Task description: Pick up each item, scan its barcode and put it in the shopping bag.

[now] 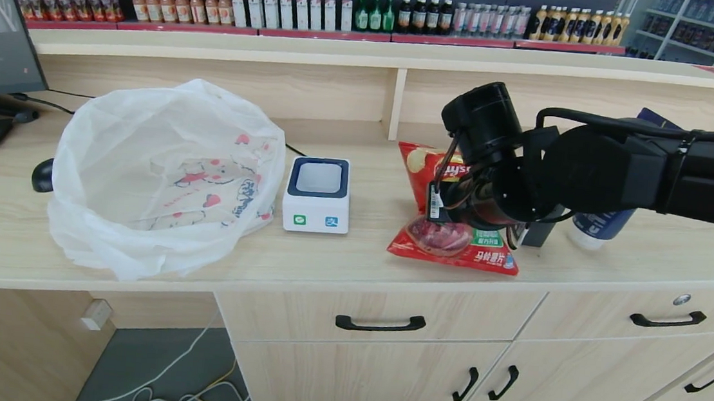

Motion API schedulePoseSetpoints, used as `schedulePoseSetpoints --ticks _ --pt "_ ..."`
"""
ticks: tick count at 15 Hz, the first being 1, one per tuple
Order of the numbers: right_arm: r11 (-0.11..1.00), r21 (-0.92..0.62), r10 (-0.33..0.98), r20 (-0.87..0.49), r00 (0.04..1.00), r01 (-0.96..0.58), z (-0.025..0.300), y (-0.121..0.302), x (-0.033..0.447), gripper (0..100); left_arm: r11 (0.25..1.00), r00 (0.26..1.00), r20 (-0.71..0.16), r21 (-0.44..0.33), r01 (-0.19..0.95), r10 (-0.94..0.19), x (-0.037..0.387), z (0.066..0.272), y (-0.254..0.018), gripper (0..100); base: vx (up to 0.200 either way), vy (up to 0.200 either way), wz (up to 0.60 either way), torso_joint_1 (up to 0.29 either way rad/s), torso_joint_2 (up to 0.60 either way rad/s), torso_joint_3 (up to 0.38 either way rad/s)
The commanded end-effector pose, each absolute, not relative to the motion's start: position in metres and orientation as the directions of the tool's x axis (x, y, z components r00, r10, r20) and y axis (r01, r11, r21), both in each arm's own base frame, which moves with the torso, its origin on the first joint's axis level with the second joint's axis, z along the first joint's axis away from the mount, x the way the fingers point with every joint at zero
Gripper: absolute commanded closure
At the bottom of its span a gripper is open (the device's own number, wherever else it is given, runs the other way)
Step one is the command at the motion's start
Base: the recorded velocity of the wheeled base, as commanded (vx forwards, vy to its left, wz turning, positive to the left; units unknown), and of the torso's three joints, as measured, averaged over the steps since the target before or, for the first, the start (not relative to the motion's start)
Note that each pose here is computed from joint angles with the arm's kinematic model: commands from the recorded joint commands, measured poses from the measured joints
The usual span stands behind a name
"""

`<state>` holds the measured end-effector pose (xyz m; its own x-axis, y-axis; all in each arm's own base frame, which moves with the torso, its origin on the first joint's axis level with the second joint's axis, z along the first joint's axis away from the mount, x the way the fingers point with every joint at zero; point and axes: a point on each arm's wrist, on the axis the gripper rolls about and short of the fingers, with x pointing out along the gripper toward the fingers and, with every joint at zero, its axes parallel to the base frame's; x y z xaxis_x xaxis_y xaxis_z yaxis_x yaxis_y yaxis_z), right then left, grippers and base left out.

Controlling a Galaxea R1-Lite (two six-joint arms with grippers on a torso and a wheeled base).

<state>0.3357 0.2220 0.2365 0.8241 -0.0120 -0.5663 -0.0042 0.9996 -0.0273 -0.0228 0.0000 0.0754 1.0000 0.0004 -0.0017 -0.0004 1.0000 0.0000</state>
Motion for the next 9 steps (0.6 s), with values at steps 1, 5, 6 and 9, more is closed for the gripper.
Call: schedulePoseSetpoints --ticks 1,5,6,9 --pt "1.0 -0.019 -0.007 -0.556 0.831 -0.004 0.242 0.22 0.332 100 1.0 1.0 -0.002 0.0 -0.002 0.002 -0.023 0.075 0.0 0 0.0 0.0 0.0 0.0 0.0 0.0" --pt "1.0 -0.005 0.003 -0.539 0.843 -0.007 0.254 0.216 0.324 100 1.0 1.0 -0.002 0.0 -0.002 0.002 -0.023 0.075 0.0 0 0.0 0.0 0.0 0.0 0.0 0.0" --pt "1.0 0.001 0.014 -0.529 0.849 -0.016 0.259 0.216 0.32 100 1.0 1.0 -0.002 0.0 0.0 0.0 -0.023 0.075 0.0 0 0.0 0.0 0.0 0.0 0.0 0.0" --pt "0.999 0.019 0.044 -0.503 0.863 -0.039 0.273 0.217 0.307 100 1.0 1.0 -0.002 0.0 0.0 0.0 -0.023 0.075 0.0 0 0.0 0.0 0.0 0.0 0.0 0.0"
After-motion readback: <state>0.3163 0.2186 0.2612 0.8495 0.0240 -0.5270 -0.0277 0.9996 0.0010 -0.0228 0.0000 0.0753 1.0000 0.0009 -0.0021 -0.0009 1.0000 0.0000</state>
